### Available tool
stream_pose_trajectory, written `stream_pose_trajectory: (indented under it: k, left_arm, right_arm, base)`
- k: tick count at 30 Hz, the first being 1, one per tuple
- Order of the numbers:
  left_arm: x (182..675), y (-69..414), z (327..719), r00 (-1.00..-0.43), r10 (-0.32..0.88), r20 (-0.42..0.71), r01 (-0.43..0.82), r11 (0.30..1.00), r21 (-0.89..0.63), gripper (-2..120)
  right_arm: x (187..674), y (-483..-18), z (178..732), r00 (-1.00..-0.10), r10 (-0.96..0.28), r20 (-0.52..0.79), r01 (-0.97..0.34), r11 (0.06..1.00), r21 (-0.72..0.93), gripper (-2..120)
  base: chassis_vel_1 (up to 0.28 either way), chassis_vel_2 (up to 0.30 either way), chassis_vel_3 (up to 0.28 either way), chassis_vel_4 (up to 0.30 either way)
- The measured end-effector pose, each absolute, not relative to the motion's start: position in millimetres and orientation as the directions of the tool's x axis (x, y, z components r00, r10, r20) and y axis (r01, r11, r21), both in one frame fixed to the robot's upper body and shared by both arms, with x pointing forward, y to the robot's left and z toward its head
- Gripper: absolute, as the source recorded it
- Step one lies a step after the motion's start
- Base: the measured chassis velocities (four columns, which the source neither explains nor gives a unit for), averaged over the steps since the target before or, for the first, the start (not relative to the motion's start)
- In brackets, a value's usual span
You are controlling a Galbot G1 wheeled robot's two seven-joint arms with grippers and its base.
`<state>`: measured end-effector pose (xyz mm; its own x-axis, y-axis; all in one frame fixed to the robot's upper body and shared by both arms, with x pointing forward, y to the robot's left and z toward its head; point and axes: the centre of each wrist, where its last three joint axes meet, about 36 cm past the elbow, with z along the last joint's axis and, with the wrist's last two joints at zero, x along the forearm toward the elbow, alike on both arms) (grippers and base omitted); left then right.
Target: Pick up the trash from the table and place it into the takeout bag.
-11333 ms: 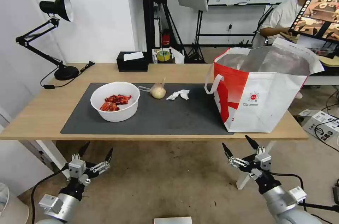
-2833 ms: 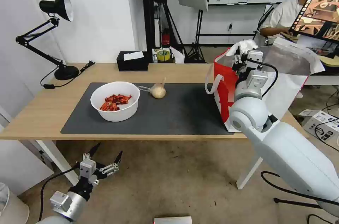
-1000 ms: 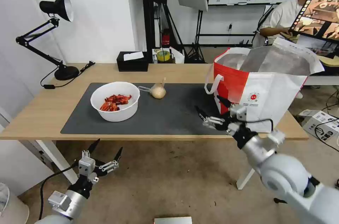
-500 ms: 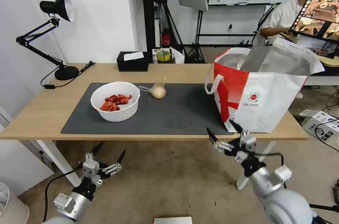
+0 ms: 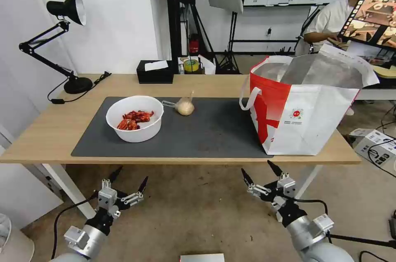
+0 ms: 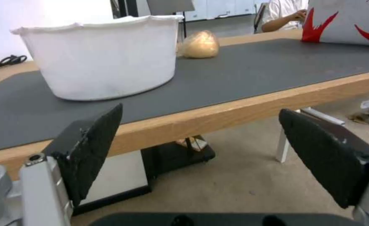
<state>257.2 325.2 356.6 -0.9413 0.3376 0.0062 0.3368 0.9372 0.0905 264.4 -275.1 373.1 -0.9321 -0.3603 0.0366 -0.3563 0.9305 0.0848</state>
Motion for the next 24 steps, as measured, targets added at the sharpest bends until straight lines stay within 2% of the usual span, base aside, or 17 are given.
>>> stream_pose_trajectory:
  k: [16,24]
  left_arm:
    - [262.7,329.1,357.1,-0.94,0.342,0.004,0.34,0.935,0.099,100]
    - [263.9,330.7,359.4,-0.938,0.345,0.0,0.343,0.933,0.105,100]
  right_arm:
    - [272.1,-277.8,374.6,-0.931,-0.363,0.035,-0.36,0.93,0.075,100]
    - [282.3,-273.9,397.2,-0.916,-0.401,0.03,-0.397,0.914,0.08,100]
  base:
    - [0.0,0.0,0.0,0.0]
    - [0.0,0.0,0.0,0.0]
